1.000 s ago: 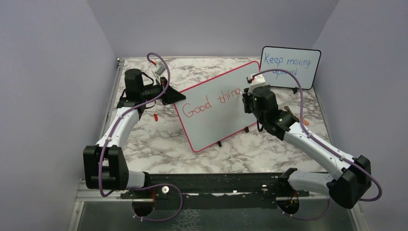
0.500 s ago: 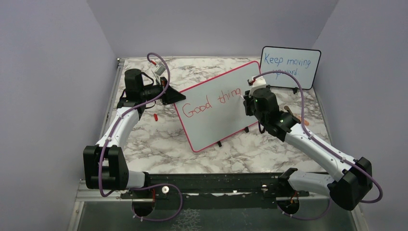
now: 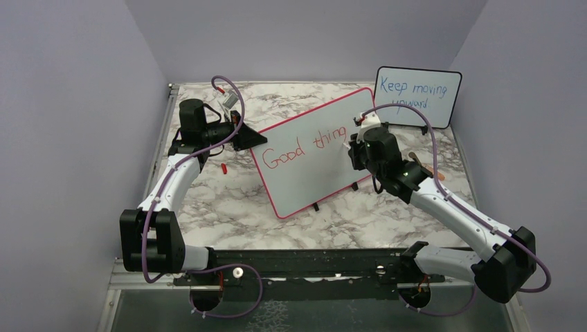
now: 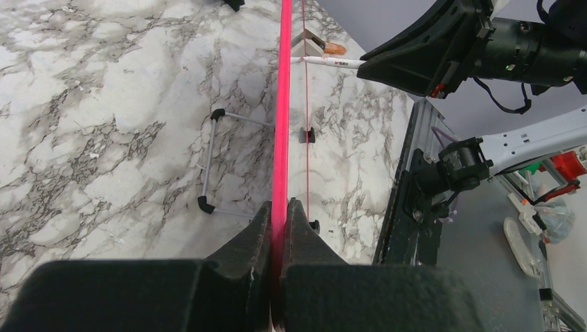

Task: Write a sentence on the whiteboard

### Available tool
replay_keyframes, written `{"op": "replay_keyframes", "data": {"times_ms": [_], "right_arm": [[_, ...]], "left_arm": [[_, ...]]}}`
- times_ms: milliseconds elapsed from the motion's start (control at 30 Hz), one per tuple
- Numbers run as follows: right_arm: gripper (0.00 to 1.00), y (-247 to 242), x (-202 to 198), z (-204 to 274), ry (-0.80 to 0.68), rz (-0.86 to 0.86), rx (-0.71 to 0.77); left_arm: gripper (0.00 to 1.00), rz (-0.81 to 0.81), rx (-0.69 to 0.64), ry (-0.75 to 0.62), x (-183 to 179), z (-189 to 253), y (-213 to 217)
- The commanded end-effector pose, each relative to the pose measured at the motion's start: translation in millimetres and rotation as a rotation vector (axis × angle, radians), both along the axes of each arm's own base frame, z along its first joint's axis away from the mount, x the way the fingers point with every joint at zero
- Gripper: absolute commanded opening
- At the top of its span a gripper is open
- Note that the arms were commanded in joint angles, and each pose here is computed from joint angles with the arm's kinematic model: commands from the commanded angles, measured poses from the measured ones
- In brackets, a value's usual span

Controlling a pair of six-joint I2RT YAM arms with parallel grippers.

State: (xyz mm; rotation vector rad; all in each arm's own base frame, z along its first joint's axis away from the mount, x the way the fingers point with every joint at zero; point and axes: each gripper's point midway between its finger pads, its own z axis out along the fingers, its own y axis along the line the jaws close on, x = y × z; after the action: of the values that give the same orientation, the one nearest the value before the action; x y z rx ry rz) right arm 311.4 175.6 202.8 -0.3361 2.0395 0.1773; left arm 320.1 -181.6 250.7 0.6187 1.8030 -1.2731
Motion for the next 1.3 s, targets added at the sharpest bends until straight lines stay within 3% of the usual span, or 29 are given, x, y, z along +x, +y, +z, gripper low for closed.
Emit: {"op": "replay_keyframes", "data": {"times_ms": [0,600,1267], "right_arm": [[0.01,13.6,-8.3,-5.4,0.045,0.067,0.044],[0.01,-7.9,-2.2,40.3,-0.094,-0.037,0.076],[0.01,-17.9,34.9,72.3,-0.222,-0.105,0.062]], "left_arm": [[0.00,-0.025,0.045,0.031,-5.4,-25.0,-7.3],[0.00,-0.025,0.046,0.032,-5.3,-25.3,-7.4],[0.00,-0.025,0.046,0.033,-5.4,-25.5,-7.6]]}}
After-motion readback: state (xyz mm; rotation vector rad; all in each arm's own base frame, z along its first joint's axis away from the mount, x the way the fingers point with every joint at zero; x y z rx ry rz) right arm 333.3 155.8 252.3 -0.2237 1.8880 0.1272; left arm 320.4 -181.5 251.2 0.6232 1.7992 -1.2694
